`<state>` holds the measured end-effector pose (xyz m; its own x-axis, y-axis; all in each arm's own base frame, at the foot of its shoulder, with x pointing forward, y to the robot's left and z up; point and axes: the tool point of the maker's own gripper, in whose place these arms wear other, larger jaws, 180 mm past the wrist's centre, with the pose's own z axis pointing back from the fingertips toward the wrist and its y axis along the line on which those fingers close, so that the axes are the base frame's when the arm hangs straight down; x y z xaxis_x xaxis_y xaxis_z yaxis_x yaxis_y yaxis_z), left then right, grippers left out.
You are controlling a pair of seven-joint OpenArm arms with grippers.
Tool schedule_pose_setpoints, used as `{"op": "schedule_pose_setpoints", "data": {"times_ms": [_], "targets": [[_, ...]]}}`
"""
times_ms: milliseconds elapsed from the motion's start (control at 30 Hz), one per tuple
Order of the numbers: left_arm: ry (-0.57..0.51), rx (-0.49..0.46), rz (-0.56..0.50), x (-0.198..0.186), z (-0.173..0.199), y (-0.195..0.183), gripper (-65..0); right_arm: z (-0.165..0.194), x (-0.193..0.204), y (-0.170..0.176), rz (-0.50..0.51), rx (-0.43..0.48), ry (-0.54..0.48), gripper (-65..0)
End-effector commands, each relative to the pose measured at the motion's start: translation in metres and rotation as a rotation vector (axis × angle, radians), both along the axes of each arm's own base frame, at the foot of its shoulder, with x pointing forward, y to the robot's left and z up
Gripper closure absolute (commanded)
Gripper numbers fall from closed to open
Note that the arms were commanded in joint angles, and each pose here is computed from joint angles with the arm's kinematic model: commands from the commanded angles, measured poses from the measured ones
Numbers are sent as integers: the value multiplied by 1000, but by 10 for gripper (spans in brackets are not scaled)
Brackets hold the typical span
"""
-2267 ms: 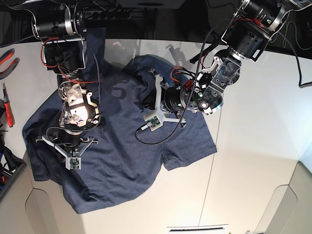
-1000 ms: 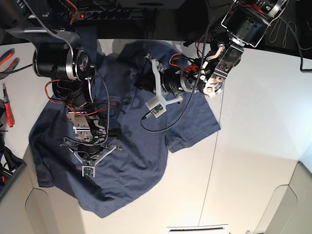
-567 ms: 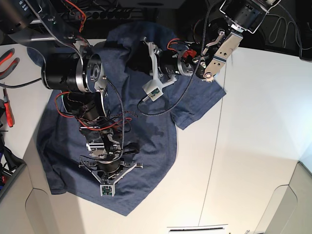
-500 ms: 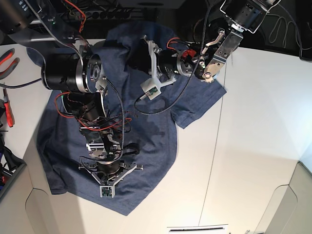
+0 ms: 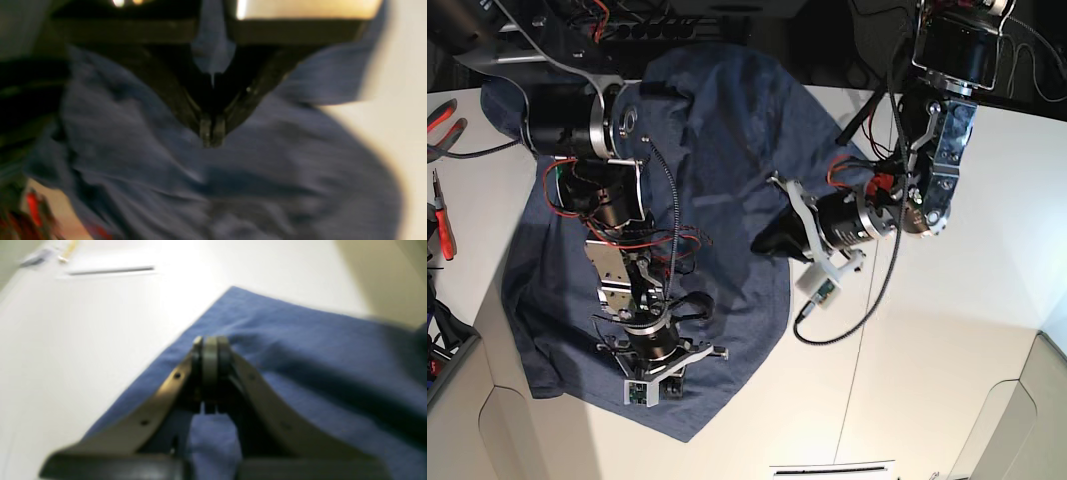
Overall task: Layout the t-shirt on the table in an organized manner, then fold the t-shirt properly
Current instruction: 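Pull the grasped fabric with the left gripper away from the right gripper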
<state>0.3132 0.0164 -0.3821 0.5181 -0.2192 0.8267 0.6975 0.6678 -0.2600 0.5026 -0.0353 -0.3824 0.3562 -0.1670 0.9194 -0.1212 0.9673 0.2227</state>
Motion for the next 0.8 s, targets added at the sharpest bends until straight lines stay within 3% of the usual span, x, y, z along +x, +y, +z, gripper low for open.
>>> {"op": "schedule_pose_setpoints", "data": {"times_ms": [0,200,433,767], "targets": [[-63,-30,13,17,21,4,0,25,9,4,16,41,-71,0],[-111,24,41,48,31,33,0,29,-25,19,117,151,-104,0],[-115,7,91,81,33,47,0,31,-72,65,299,93,-115,0],[-103,6,155,128,42,67,0,7,-154,143,565,24,-7,0]]}}
